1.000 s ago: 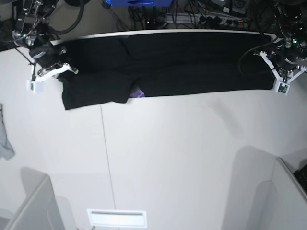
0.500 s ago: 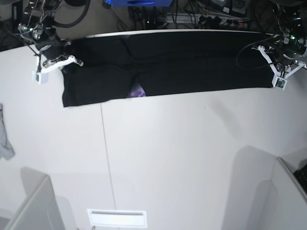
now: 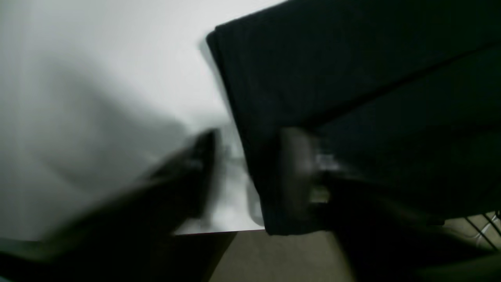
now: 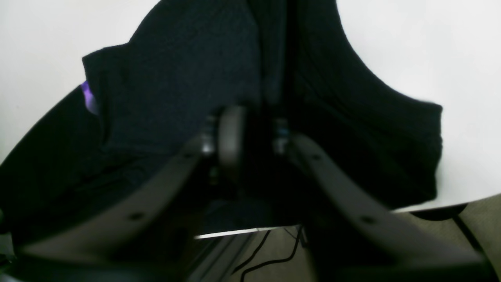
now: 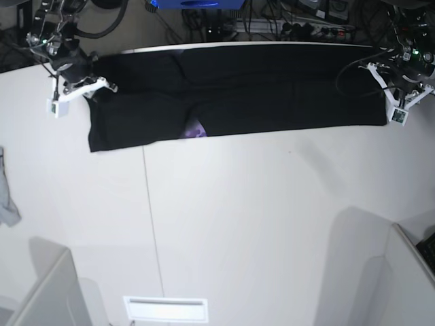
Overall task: Fold the T-shirt properly
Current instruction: 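Release the hem and lift both grippers off the folded strip, then grasp the strip's ends and pull it away from the robot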
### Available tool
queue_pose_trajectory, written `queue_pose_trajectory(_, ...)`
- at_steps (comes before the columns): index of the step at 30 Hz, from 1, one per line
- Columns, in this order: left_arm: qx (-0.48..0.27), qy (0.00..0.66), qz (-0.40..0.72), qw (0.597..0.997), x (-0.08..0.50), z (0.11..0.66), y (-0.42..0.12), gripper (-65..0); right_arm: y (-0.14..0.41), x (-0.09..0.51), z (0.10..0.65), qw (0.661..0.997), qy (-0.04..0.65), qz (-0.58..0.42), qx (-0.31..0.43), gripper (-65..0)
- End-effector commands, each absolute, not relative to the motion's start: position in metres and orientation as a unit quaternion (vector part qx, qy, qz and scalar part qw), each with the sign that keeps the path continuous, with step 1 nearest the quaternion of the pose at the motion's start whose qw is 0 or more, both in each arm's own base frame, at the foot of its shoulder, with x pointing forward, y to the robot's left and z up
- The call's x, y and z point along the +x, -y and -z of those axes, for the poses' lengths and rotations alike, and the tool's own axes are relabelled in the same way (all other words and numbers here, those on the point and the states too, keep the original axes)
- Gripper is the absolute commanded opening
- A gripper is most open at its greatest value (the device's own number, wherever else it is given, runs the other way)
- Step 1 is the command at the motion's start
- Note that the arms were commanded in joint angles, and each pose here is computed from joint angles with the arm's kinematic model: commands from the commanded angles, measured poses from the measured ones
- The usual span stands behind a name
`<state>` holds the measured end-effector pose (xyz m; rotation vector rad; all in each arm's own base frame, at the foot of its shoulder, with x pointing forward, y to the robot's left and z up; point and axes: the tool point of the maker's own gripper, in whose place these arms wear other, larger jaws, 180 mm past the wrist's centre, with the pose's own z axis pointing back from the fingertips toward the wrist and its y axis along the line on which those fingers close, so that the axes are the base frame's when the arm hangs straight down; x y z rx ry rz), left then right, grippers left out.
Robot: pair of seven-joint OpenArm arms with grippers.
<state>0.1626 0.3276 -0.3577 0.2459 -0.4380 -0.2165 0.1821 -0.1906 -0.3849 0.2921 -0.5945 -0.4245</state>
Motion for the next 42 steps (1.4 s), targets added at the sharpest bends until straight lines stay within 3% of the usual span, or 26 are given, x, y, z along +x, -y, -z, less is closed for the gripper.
queue_pose_trajectory(1, 0.137, 0.23, 0.104, 0.958, 0.167, 0.347, -0.337, -26.2, 0.197, 0.188, 0.377, 0.918, 0.311, 0.203, 0.137, -42.0)
queue_pose_trajectory(4, 0.154, 0.245, 0.077, 0.954, 0.167, 0.334, -0.353, -17.8, 0.205, 0.193, 0.372, 0.909, 0.34, 0.206, 0.123, -41.6)
queue_pose_trajectory(7, 0.164, 0.254, 0.05, 0.952, 0.163, 0.328, -0.363, -22.1, 0.217, 0.201, 0.363, 0.901, 0.381, 0.19, 0.082, -41.6)
queue_pose_trajectory(10, 0.152, 0.261, 0.036, 0.953, 0.165, 0.334, -0.358, -37.2, 0.208, 0.219, 0.357, 0.898, 0.411, 0.141, 0.067, -45.2)
queue_pose_trajectory(13, 0.14, 0.262, 0.02, 0.955, 0.164, 0.342, -0.351, -64.7, 0.191, 0.241, 0.352, 0.9, 0.427, 0.063, 0.061, -60.9)
queue_pose_trajectory(14, 0.137, 0.263, 0.016, 0.955, 0.165, 0.343, -0.35, -65.0, 0.189, 0.247, 0.353, 0.9, 0.429, 0.055, 0.059, -65.0)
queue_pose_trajectory(24, 0.096, 0.281, -0.028, 0.954, 0.163, 0.375, -0.343, -65.0, 0.203, 0.252, 0.405, 0.924, 0.371, 0.08, 0.048, -65.0)
queue_pose_trajectory(30, 0.077, 0.259, -0.09, 0.959, 0.145, 0.416, -0.354, -65.0, 0.219, 0.24, 0.432, 0.931, 0.342, 0.122, 0.029, -65.0)
queue_pose_trajectory(42, 0.013, 0.258, -0.121, 0.958, 0.213, 0.462, -0.312, -65.0, 0.243, 0.283, 0.451, 0.932, 0.334, 0.142, 0.022, -65.0)
